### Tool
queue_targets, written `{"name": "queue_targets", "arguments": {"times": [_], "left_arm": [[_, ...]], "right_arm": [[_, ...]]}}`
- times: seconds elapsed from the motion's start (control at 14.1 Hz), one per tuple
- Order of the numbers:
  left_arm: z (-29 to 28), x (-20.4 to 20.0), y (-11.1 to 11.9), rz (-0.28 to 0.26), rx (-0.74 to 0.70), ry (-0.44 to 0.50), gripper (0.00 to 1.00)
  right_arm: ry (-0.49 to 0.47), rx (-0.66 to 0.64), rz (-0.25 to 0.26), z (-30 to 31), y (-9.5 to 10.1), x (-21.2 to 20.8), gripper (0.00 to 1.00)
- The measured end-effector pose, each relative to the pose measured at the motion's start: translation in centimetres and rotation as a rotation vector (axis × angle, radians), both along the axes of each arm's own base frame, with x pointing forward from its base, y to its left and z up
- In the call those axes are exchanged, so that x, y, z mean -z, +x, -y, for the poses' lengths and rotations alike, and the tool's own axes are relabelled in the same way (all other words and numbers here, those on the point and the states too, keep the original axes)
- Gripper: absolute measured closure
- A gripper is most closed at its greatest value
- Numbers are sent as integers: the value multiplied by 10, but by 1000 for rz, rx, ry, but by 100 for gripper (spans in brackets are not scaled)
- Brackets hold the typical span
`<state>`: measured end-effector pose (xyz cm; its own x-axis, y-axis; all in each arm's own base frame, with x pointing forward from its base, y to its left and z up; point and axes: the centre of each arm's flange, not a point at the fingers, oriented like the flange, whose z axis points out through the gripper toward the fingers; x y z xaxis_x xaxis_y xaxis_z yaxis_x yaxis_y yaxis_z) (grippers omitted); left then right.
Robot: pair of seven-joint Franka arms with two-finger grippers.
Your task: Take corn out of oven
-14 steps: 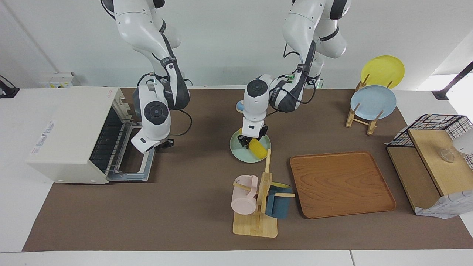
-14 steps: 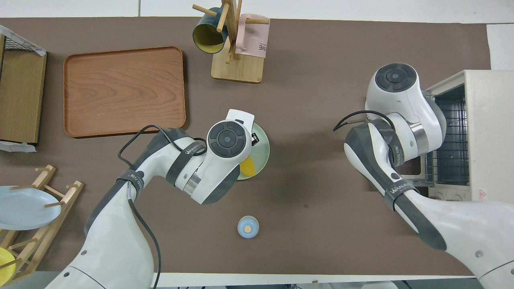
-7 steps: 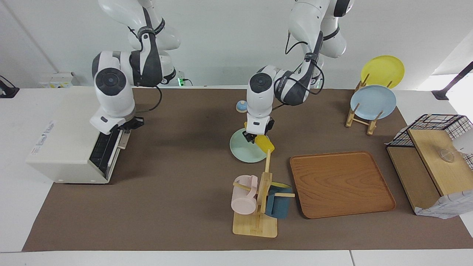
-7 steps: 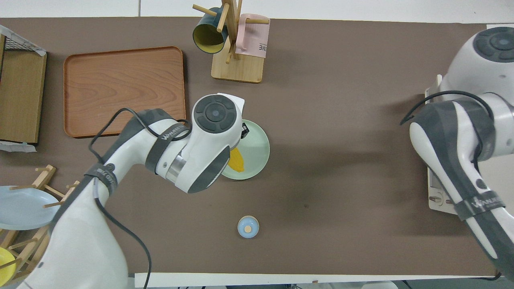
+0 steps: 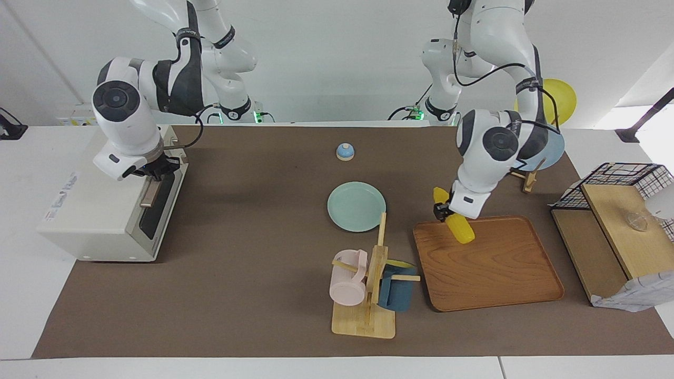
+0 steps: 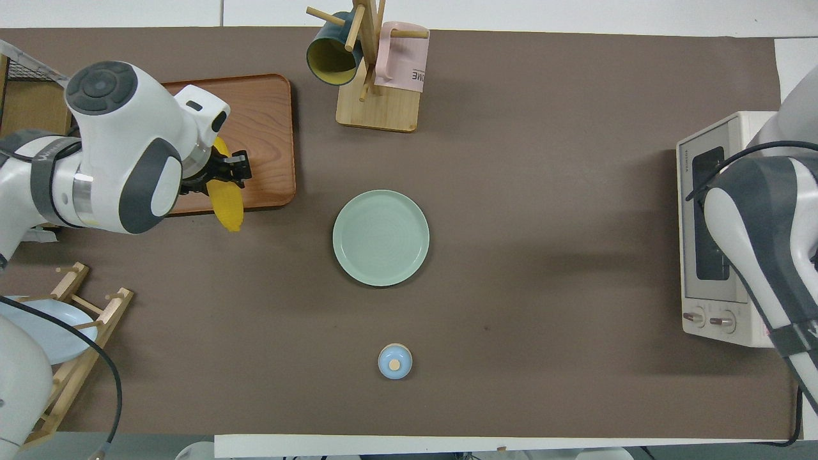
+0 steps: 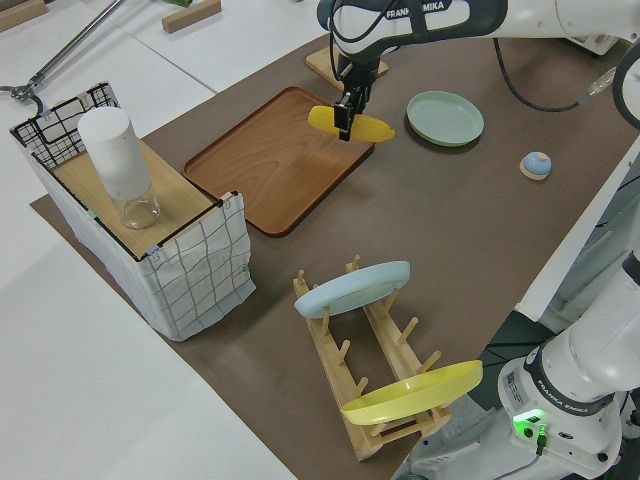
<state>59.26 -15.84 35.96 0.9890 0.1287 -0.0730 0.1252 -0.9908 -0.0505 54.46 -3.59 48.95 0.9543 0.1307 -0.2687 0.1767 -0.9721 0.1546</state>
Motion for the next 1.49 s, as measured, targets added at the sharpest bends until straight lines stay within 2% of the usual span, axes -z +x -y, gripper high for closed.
{"name": "queue_targets", "arguments": {"times": [0.14,0.28,0.43,0.57,0.71,0.92,1.14,1.21,1.35,1.49], "left_arm": [[-8,22,20,36,64,-6,43],[-10,33,36,74,97,-9,43],[-17,33,46,122,125,-15,43],[-27,30,53,159,135,-19,43],[-30,34,58,191,142,-20,43],[-27,47,58,187,149,-19,43],[-26,49,58,185,150,-20,15],[-26,49,58,185,149,-20,2],[-26,47,57,173,148,-19,0],[-27,28,53,144,137,-20,0]], "right_arm": [[108,53,73,-5,-4,-57,65],[146,81,157,-2,-12,-126,42],[151,99,195,-3,-22,-177,22],[151,109,212,-3,-23,-200,1],[149,133,197,1,-16,-192,0],[147,154,173,4,-7,-177,0],[146,157,173,5,-10,-179,0],[146,158,176,5,-12,-182,0],[145,158,187,4,-19,-188,0],[145,164,185,7,-23,-188,0]]}}
